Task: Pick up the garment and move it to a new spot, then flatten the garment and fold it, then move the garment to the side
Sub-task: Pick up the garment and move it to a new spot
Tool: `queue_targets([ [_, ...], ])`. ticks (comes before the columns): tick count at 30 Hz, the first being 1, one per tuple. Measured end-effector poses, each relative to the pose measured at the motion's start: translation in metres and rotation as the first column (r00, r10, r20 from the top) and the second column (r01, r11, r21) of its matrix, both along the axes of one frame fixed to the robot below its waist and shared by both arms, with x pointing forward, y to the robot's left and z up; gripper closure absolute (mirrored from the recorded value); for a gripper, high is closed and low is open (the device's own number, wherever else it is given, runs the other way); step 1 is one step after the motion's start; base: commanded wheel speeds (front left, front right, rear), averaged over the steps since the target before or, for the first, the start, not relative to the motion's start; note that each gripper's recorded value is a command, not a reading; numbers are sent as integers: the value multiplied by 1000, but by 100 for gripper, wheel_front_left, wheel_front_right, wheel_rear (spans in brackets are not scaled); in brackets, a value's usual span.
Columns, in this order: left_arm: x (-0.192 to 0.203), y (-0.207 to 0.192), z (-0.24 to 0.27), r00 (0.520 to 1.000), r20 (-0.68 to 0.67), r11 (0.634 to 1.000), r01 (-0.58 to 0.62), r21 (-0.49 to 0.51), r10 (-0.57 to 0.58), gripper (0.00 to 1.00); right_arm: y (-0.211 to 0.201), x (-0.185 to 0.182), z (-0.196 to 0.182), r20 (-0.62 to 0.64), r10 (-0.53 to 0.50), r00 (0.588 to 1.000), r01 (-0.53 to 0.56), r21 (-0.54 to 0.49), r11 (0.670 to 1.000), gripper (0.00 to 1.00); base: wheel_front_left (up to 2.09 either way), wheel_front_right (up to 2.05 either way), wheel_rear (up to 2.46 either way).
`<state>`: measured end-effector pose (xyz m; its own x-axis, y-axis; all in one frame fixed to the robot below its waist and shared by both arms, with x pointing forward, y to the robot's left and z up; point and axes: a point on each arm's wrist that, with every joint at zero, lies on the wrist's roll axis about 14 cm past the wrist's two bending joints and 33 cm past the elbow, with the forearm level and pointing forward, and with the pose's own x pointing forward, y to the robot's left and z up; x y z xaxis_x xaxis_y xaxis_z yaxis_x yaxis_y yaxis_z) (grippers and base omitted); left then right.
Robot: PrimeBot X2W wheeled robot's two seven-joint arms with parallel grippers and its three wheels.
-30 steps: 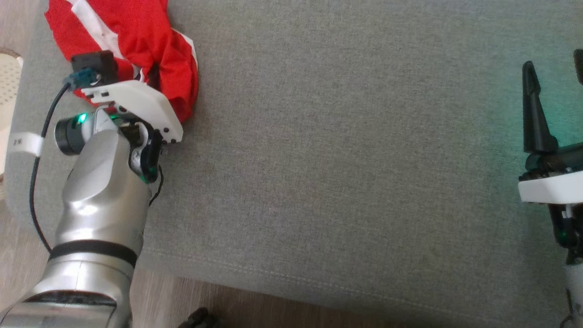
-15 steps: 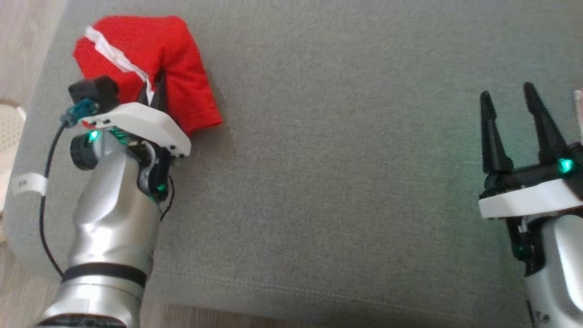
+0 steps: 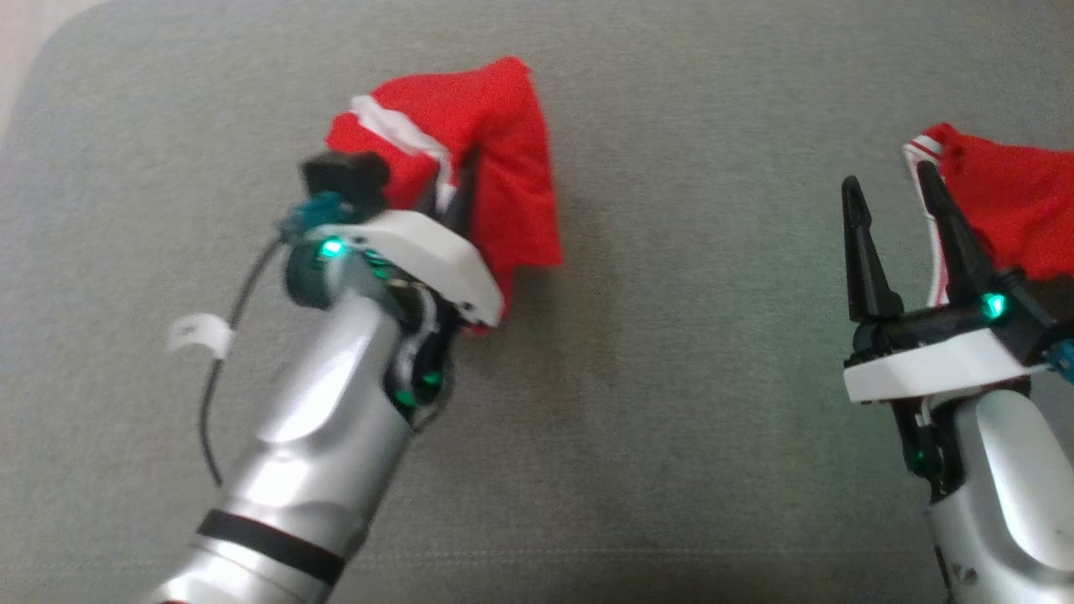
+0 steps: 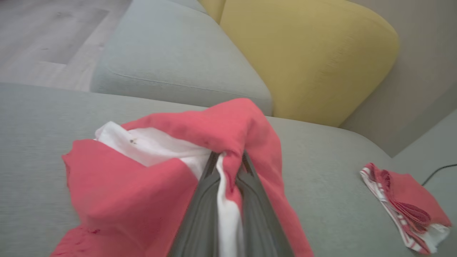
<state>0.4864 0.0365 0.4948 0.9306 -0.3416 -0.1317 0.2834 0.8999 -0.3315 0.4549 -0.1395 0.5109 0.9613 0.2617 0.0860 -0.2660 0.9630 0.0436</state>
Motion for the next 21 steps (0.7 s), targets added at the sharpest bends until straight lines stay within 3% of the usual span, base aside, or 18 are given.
queue_targets([
  [7, -23, -76, -4, 991, -41, 991, 129, -45, -131, 100, -22, -7, 1, 2, -64, 998, 64, 5, 998, 0, 0, 0, 0],
  [16, -4, -120, 0, 986, -70, 985, 145, -99, -152, 100, -38, -6, -8, -25, -113, 993, 114, 2, 994, 0, 0, 0, 0],
  [17, 0, -121, 0, 987, -75, 986, 133, -98, -140, 89, -39, -7, -10, -32, -117, 993, 117, 4, 993, 0, 0, 0, 0],
  [18, 3, -122, 0, 988, -82, 987, 124, -99, -132, 13, -39, -8, -14, -44, -121, 992, 121, 5, 993, 0, 0, 0, 0],
  [19, 3, -122, 0, 988, -82, 987, 124, -99, -132, 0, -39, -8, -14, -44, -121, 992, 121, 5, 993, 0, 0, 0, 0],
  [21, 8, -126, 2, 988, -80, 986, 125, -109, -134, 0, -41, -8, -20, -61, -126, 990, 126, 1, 992, 0, 0, 0, 0],
])
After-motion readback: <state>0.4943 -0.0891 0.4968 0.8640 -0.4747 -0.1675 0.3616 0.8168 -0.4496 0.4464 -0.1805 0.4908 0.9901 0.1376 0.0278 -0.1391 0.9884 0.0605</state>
